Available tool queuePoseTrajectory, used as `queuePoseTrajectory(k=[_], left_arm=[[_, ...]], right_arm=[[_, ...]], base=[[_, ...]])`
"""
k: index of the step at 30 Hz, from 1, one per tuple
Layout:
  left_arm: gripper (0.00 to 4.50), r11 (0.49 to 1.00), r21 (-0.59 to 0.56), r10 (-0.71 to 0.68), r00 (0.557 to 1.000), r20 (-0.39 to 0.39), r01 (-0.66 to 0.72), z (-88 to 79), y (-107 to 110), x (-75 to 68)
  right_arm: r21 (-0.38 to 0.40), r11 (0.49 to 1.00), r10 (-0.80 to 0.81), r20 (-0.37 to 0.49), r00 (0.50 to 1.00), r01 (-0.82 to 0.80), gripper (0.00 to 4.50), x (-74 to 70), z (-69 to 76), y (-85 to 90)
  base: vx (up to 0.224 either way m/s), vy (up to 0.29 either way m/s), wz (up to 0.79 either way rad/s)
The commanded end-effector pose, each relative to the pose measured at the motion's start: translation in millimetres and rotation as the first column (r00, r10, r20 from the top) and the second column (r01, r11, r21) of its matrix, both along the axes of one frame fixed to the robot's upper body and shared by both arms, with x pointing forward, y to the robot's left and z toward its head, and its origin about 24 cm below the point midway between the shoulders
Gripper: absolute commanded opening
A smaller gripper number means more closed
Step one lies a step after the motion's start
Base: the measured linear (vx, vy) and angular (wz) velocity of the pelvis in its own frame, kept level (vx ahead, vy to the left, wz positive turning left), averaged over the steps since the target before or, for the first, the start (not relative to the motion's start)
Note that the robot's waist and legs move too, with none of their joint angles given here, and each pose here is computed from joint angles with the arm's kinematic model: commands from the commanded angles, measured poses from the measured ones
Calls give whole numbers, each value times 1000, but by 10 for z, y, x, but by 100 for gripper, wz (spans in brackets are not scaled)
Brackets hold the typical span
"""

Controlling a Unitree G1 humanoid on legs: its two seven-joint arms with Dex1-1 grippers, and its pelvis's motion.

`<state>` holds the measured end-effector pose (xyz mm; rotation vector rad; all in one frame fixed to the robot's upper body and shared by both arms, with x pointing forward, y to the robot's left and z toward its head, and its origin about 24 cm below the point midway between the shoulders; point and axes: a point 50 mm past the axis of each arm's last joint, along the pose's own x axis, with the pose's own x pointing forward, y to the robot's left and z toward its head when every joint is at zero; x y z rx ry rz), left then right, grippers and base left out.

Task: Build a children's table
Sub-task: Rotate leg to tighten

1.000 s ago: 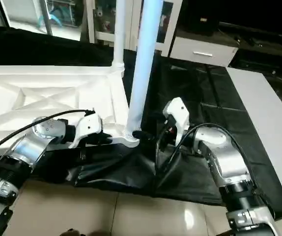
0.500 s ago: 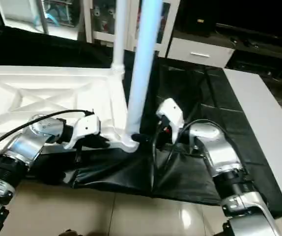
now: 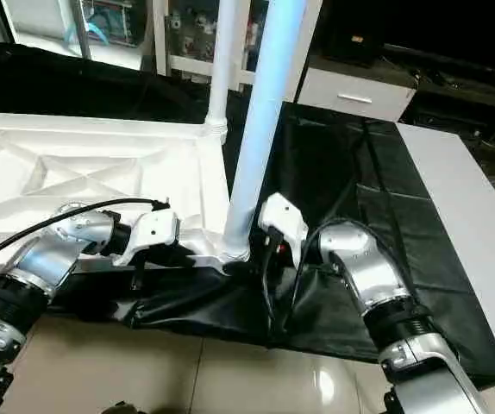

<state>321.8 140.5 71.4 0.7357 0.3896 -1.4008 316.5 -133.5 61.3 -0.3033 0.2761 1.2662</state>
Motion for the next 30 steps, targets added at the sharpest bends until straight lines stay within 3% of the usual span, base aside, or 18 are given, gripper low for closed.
queuePoseTrajectory(k=[1,4,9,20,30], left_arm=[[0,987,52,-144,986,-87,149,-177,-136,-165],[0,986,49,-156,984,-91,161,-176,-150,-173],[0,982,63,-174,981,-89,180,-172,-163,-175],[0,979,85,-177,980,-95,185,-192,-133,-170],[0,980,90,-171,981,-96,180,-207,-111,-168]], right_arm=[[-31,1000,-1,30,1000,2,443,48,38,-9],[-24,1000,-2,28,1000,3,443,51,36,2],[5,1000,6,30,1000,-6,402,68,52,36],[-16,996,86,2,996,-86,283,11,8,29],[-30,997,69,-21,997,-70,263,-31,-93,6]], base=[[0,0,0],[0,0,0],[0,0,0],[0,0,0],[0,0,0]])
